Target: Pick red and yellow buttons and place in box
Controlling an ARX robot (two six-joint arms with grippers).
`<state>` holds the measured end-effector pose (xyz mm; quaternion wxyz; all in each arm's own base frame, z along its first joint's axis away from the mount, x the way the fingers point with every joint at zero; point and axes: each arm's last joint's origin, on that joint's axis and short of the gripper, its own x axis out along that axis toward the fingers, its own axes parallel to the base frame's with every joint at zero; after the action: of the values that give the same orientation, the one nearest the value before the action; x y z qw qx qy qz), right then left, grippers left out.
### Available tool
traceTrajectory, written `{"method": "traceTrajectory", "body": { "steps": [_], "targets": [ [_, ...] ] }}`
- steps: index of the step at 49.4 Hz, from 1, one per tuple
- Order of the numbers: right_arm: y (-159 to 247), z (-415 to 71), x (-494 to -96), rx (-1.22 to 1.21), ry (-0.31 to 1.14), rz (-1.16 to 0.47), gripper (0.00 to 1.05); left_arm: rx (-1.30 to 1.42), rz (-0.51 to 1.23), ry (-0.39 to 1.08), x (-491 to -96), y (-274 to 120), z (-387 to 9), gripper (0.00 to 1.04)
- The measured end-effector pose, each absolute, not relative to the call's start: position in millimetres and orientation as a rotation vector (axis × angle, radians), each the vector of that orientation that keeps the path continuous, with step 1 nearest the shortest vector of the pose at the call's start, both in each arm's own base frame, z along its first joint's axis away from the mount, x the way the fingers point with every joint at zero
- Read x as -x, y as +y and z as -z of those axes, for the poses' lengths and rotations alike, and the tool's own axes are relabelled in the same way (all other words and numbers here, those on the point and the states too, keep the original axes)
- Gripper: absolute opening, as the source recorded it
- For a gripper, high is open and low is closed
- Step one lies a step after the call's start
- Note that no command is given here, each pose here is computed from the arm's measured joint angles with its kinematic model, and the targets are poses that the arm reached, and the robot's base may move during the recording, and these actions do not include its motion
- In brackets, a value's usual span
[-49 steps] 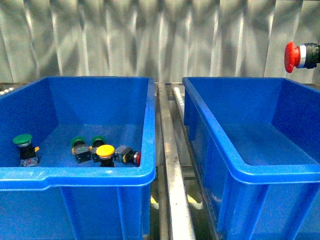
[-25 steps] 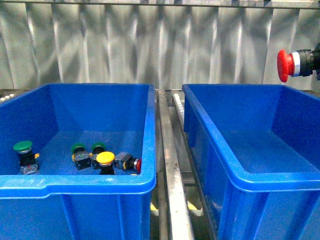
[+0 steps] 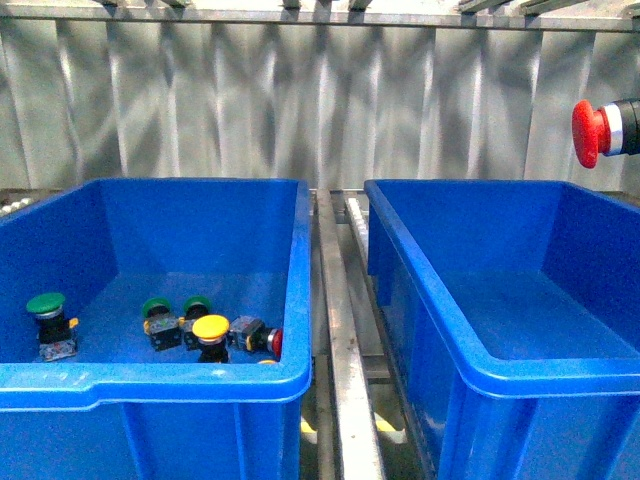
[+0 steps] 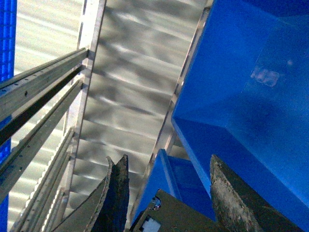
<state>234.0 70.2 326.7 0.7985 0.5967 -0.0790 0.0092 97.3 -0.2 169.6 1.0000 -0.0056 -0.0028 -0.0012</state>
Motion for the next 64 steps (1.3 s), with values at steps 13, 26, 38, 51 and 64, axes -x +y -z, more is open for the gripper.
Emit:
{"method": "traceTrajectory", "body": {
  "steps": [13, 26, 38, 51, 64],
  "targets": [
    [69.7, -323.1, -228.2, -1.263, -0.168, -0.016, 0.40, 0.011, 0.002, -0.006, -97.3, -0.2, -169.6, 0.61],
    [67.7, -317.6, -224.0, -1.266, -0.172, -0.013, 0.40, 0.009, 0.002, -0.006, -97.3, -0.2, -169.6, 0.97],
    [58.4, -308.9, -222.6, -1.288, -0.173, 0.007, 0.40, 0.009, 0.002, -0.006, -97.3, -0.2, -169.6, 0.97],
    [47.4, -306.3, -223.9, -1.305, -0.182, 0.021, 0.40, 0.009, 0.000, -0.006, -97.3, -0.2, -169.6, 0.97],
    [34.8, -303.8, -224.9, -1.310, -0.193, 0.038, 0.40, 0.009, 0.002, -0.006, -97.3, -0.2, -169.6, 0.97]
  ]
}}
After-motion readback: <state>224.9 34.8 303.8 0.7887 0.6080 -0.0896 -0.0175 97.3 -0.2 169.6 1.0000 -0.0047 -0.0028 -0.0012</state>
